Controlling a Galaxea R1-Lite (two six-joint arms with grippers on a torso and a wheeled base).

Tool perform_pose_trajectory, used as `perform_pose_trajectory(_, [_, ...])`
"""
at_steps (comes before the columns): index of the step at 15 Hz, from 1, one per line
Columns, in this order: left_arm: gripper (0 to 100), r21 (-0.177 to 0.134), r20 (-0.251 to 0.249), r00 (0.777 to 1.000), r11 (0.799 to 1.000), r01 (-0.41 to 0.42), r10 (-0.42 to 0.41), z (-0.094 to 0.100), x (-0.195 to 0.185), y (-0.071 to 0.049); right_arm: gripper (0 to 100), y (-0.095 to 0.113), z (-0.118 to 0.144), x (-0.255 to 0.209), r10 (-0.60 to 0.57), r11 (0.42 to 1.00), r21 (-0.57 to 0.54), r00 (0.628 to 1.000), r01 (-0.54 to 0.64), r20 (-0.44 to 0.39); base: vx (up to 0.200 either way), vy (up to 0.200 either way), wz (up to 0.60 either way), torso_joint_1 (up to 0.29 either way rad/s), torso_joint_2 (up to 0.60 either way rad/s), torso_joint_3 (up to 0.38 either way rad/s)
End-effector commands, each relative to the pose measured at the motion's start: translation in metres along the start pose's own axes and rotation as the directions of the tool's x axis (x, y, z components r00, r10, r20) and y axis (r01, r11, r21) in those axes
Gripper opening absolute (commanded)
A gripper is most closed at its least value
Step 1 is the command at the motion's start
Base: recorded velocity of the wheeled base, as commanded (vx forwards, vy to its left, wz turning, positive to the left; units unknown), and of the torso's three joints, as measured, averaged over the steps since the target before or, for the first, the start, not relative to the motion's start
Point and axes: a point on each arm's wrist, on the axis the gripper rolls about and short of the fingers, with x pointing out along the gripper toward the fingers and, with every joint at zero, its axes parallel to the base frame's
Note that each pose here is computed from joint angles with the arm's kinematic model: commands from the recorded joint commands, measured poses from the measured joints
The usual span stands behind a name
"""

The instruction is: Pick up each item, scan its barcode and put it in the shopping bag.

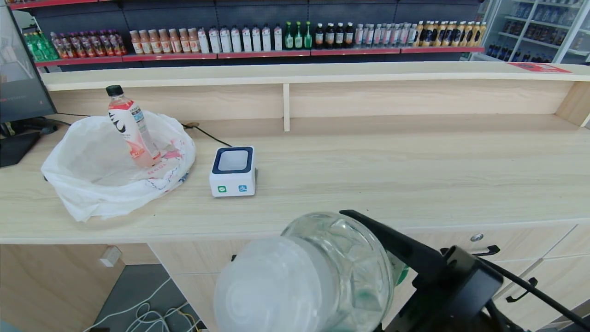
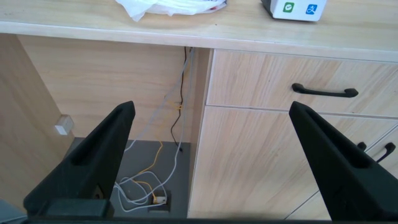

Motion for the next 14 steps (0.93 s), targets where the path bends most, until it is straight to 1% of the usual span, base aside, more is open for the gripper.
perform_pose_trajectory(1, [100, 0.0, 0.0, 1.0, 1.0, -0.001, 0.001, 0.0, 0.0, 0.0, 0, 0.008, -0.021, 0.005, 0.02, 0.997, 0.078, 0.996, -0.014, -0.084, 0.0, 0.0, 0.0, 0.0, 0.0, 0.0])
perform_pose_trajectory(3, [100, 0.0, 0.0, 1.0, 1.0, -0.001, 0.001, 0.0, 0.0, 0.0, 0, 0.009, -0.037, 0.011, 0.013, 0.981, 0.194, 0.99, 0.015, -0.141, 0.0, 0.0, 0.0, 0.0, 0.0, 0.0])
perform_pose_trajectory(4, [100, 0.0, 0.0, 1.0, 1.0, -0.001, 0.001, 0.0, 0.0, 0.0, 0, 0.009, -0.037, 0.011, 0.012, 0.98, 0.197, 0.989, 0.017, -0.144, 0.0, 0.0, 0.0, 0.0, 0.0, 0.0])
perform_pose_trajectory(5, [100, 0.0, 0.0, 1.0, 1.0, -0.001, 0.001, 0.0, 0.0, 0.0, 0, 0.009, -0.054, 0.024, -0.011, 0.956, 0.286, 0.981, 0.068, -0.196, 0.0, 0.0, 0.0, 0.0, 0.0, 0.0])
perform_pose_trajectory(6, [100, 0.0, 0.0, 1.0, 1.0, -0.001, 0.001, 0.0, 0.0, 0.0, 0, 0.007, -0.06, 0.026, -0.021, 0.945, 0.314, 0.976, 0.09, -0.217, 0.0, 0.0, 0.0, 0.0, 0.0, 0.0])
perform_pose_trajectory(7, [100, 0.0, 0.0, 1.0, 1.0, -0.001, 0.001, 0.0, 0.0, 0.0, 0, 0.007, -0.064, 0.025, -0.022, 0.943, 0.318, 0.973, 0.096, -0.229, 0.0, 0.0, 0.0, 0.0, 0.0, 0.0])
perform_pose_trajectory(8, [100, 0.0, 0.0, 1.0, 1.0, -0.001, 0.001, 0.0, 0.0, 0.0, 0, 0.0, -0.075, 0.023, -0.04, 0.941, 0.314, 0.964, 0.124, -0.262, 0.0, 0.0, 0.0, 0.0, 0.0, 0.0])
perform_pose_trajectory(10, [100, 0.0, 0.0, 1.0, 1.0, -0.001, 0.001, 0.0, 0.0, 0.0, 0, -0.012, -0.077, 0.019, -0.058, 0.939, 0.316, 0.968, 0.136, -0.245, 0.0, 0.0, 0.0, 0.0, 0.0, 0.0])
perform_pose_trajectory(12, [100, 0.0, 0.0, 1.0, 1.0, -0.001, 0.001, 0.0, 0.0, 0.0, 0, -0.01, -0.081, 0.028, -0.068, 0.931, 0.331, 0.964, 0.154, -0.255, 0.0, 0.0, 0.0, 0.0, 0.0, 0.0])
perform_pose_trajectory(14, [100, 0.0, 0.0, 1.0, 1.0, -0.001, 0.001, 0.0, 0.0, 0.0, 0, -0.015, -0.08, 0.034, -0.091, 0.92, 0.352, 0.967, 0.174, -0.238, 0.0, 0.0, 0.0, 0.0, 0.0, 0.0])
